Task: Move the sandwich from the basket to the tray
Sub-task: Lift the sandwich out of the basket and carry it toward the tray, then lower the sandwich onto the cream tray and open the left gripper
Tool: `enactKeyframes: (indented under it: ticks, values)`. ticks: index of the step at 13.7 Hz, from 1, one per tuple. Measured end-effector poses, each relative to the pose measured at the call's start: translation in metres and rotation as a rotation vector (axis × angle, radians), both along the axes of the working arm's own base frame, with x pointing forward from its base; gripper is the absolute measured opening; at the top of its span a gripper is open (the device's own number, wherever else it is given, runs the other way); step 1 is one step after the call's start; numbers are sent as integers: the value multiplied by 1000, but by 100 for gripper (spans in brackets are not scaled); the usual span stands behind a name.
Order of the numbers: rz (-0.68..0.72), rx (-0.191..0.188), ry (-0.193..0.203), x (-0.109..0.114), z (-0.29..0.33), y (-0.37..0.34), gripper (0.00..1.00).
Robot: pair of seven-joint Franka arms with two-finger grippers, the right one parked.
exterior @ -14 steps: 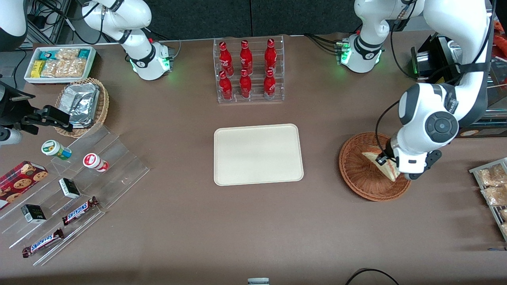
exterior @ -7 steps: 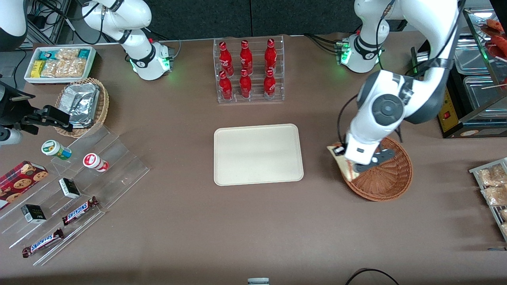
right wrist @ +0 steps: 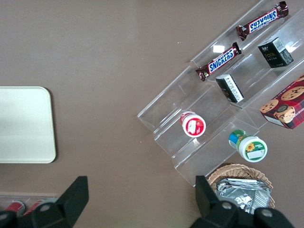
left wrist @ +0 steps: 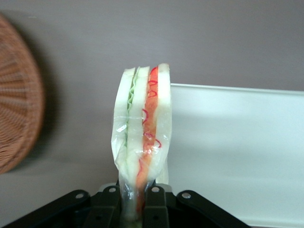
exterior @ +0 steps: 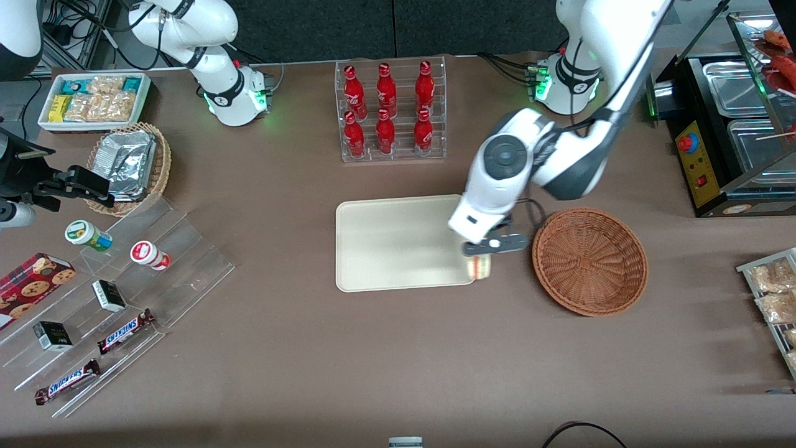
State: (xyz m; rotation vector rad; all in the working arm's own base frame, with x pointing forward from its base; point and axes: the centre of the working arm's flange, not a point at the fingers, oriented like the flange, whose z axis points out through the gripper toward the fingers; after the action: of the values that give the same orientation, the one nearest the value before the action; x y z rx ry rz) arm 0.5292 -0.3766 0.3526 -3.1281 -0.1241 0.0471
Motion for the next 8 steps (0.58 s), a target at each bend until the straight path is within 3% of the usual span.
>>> enactKeyframes:
  ticks: [4,8]
  values:
    - [-81,-16,-4,4,-23,-51,16]
    - [-149,-9,27,1,-47,-93,16]
